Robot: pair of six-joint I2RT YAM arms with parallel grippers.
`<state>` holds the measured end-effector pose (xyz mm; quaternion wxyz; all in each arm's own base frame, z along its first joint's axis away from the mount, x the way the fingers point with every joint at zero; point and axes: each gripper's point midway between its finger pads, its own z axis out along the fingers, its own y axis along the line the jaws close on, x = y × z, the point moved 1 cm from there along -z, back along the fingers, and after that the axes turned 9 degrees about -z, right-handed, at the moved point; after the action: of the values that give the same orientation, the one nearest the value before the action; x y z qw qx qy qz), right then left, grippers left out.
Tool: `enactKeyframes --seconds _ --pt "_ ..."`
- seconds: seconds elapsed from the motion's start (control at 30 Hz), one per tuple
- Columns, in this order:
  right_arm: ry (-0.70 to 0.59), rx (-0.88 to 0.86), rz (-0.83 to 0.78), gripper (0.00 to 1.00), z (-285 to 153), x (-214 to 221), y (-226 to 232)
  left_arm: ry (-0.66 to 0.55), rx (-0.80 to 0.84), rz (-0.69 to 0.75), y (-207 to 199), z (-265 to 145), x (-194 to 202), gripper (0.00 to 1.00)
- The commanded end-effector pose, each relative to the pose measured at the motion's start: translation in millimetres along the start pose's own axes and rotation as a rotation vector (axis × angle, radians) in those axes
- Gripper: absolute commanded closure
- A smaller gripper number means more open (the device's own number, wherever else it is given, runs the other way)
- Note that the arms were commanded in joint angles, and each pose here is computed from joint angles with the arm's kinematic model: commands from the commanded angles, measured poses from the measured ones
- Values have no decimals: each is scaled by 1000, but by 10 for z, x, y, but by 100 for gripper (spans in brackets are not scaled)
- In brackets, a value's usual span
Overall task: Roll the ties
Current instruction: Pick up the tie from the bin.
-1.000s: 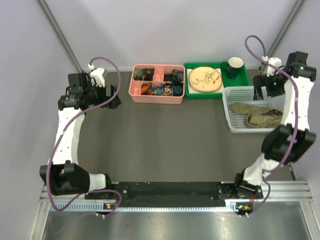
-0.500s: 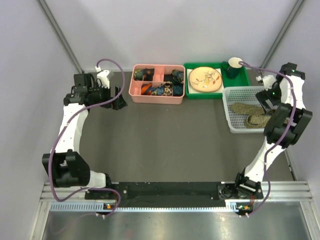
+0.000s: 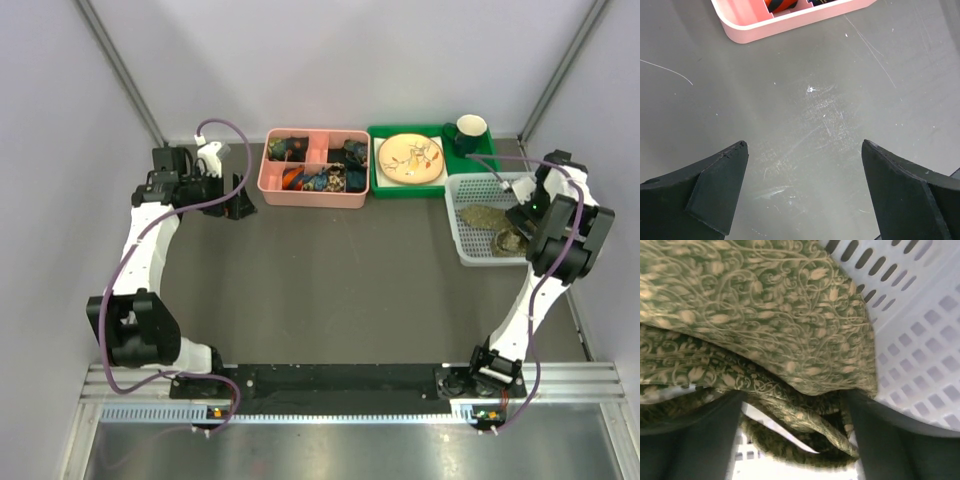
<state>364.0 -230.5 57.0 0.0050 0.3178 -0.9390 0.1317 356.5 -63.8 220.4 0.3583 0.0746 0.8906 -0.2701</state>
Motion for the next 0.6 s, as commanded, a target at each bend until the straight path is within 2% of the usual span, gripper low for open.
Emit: enactKeyframes --seconds 0.0,0.03,0.07,0.13,0.17,0.27,0.5,0.57 --pt "-14 40 8 38 9 -40 -134 -21 24 8 -37 34 -74 1" --pt "-22 49 13 49 -18 -54 -162 -21 22 7 -34 36 -72 1" --pt "-34 75 21 73 -99 -70 -230 -20 17 5 -21 34 -70 1" --pt "-47 109 25 88 -195 -79 -308 -19 19 6 -35 26 -72 1" --pt "-66 155 35 100 -292 -97 -400 -23 16 10 -36 18 -85 1" --pt "-110 239 68 100 -518 -125 -550 -32 2 21 -39 -23 -122 1" --pt "-350 420 179 100 -1544 -202 -730 -62 -13 47 -85 -127 -178 1" --pt "-396 441 204 100 -1716 -206 -730 -71 -17 53 -96 -154 -190 1"
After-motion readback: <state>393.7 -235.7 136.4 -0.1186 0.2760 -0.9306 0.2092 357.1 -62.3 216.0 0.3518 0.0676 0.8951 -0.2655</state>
